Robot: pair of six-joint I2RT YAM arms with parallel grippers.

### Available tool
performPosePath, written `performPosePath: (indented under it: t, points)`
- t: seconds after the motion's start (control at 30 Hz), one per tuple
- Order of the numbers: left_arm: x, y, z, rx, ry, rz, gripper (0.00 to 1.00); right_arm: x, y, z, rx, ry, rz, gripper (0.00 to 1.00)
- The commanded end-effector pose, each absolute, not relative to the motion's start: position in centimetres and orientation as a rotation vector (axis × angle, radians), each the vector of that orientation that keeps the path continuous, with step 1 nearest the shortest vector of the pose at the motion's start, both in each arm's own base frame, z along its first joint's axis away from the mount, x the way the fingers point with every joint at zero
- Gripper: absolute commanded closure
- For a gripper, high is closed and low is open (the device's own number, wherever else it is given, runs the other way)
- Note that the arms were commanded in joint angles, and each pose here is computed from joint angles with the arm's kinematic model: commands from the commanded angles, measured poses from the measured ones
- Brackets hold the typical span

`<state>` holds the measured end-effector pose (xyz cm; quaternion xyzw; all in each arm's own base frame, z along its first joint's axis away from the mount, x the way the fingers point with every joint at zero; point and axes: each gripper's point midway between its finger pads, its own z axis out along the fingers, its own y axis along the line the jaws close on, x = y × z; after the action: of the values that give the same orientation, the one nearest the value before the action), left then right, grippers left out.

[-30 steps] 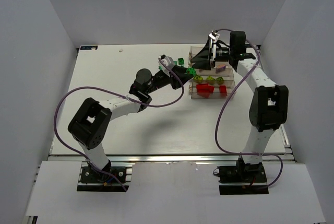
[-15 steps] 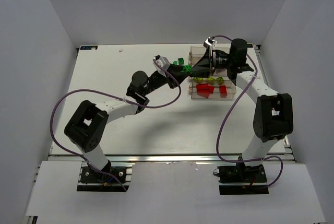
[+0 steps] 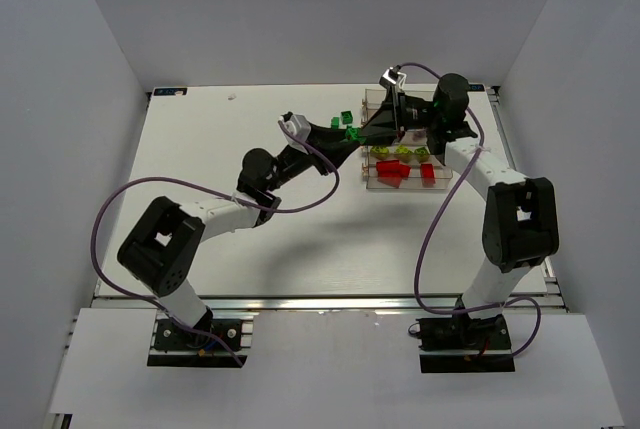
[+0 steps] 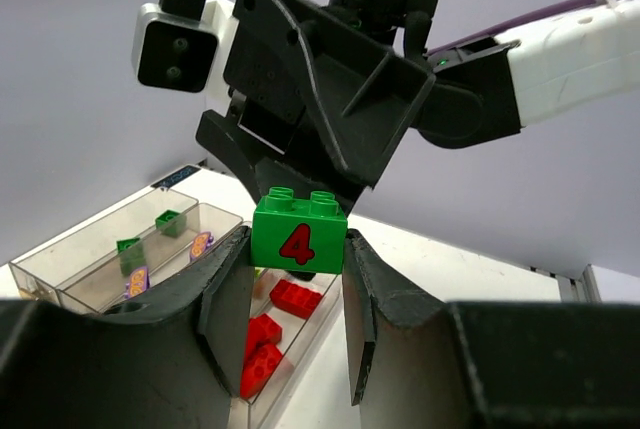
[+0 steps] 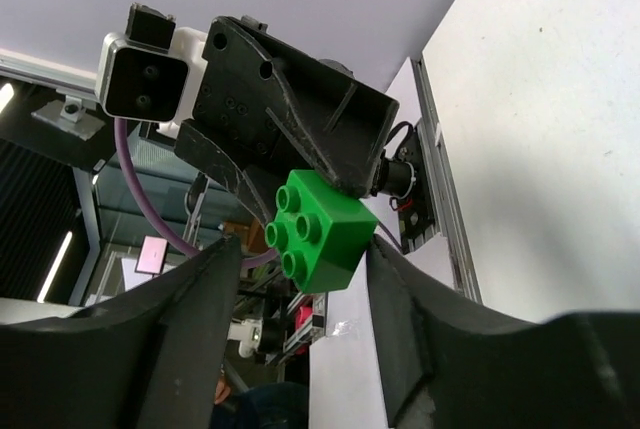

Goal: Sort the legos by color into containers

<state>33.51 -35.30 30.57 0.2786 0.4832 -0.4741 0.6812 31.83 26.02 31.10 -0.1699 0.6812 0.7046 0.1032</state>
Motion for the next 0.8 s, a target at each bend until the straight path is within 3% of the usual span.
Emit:
performPosePath:
  t: [0.0, 0.27, 0.3, 0.43, 0.47, 0.5, 0.53, 0.6, 0.7, 0.77]
  points:
    - [32.2, -34.5, 33.4, 0.608, 1.006, -1.082, 1.0, 31.6, 26.9, 32.7, -0.585, 1.954, 2.064, 0.44]
    - [32.0, -34.3, 33.6, 0.593, 1.004, -1.095, 0.97, 31.8, 27.1, 33.0, -0.573, 1.946, 2.062, 0.79]
    - [32.0, -34.1, 33.6, 0.583, 1.005, -1.092, 0.84, 31.8, 27.1, 33.1, -0.576, 1.944, 2.064, 0.84]
    - [32.0, -33.6, 33.7, 0.546, 1.021, -1.086, 0.61, 31.9, 27.2, 33.2, -0.589, 1.918, 2.058, 0.96]
    - [32.1, -33.6, 33.4, 0.544, 1.039, -1.083, 0.52, 32.0, 27.3, 33.1, -0.59, 1.916, 2.058, 0.98]
    - [32.1, -33.4, 33.6, 0.539, 1.042, -1.079, 0.34, 32.0, 27.2, 33.1, -0.588, 1.915, 2.059, 1.0]
    - [32.1, -33.3, 33.7, 0.54, 1.044, -1.071, 0.27, 32.1, 27.2, 33.1, -0.596, 1.907, 2.055, 1.0]
    - [32.1, -33.2, 33.8, 0.541, 1.054, -1.061, 0.22, 32.3, 27.2, 33.0, -0.593, 1.903, 2.052, 1.0]
    - [32.4, -32.6, 33.9, 0.515, 1.085, -1.03, 0.02, 32.8, 27.0, 32.9, -0.614, 1.884, 2.031, 1.0]
    - [33.0, -32.1, 33.2, 0.495, 1.129, -0.992, 0.02, 34.2, 26.7, 32.2, -0.608, 1.89, 1.982, 1.0]
